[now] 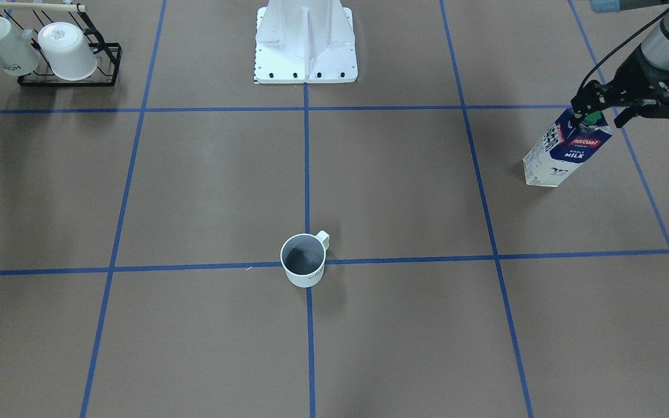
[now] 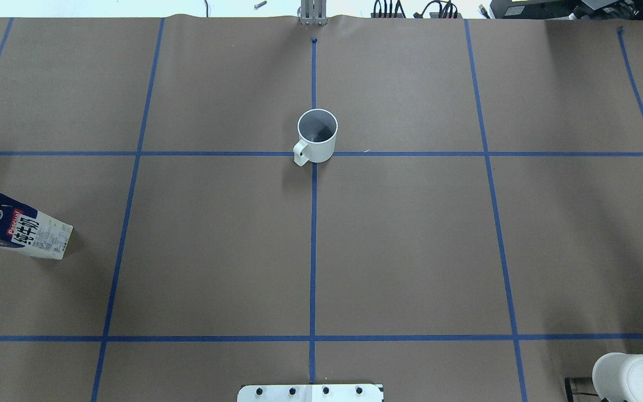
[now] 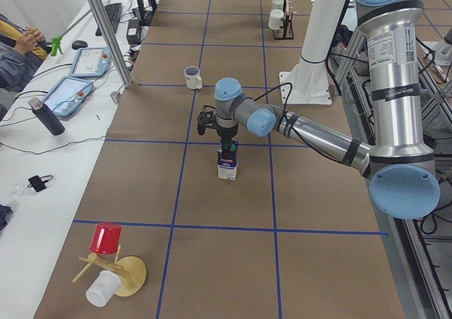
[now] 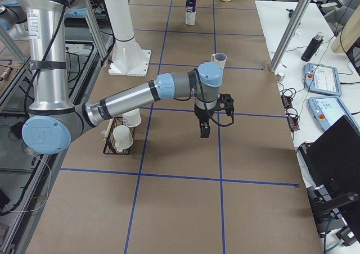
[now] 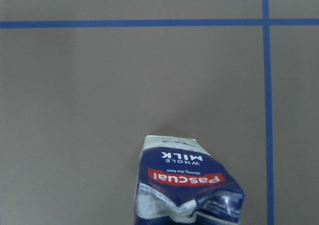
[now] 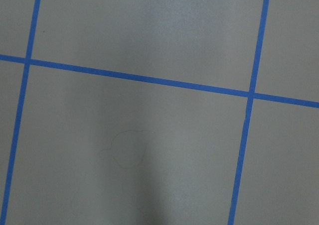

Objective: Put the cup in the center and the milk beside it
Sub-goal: 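Lower the left gripper onto the milk carton and grasp it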

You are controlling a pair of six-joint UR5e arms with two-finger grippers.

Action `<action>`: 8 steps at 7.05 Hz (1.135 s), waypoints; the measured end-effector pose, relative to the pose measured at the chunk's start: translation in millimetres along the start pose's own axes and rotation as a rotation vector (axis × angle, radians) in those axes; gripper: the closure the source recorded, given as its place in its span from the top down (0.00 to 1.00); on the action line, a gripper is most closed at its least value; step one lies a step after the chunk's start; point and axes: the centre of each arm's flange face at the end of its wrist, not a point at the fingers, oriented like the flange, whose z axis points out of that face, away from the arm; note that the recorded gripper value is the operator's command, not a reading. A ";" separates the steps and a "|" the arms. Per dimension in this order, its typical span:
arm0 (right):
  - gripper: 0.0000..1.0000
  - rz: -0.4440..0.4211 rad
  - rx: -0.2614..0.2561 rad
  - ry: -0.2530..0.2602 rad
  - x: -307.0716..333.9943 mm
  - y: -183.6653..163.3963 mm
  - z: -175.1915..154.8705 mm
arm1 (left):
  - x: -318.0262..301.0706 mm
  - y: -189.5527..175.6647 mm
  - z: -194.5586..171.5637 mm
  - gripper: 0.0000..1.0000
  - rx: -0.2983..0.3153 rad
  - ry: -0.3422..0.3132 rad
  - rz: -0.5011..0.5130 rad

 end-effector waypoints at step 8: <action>1.00 0.000 -0.005 0.000 0.5 1.9 3.2 | 4.8 -13.5 20.0 0.87 -0.009 0.006 -0.004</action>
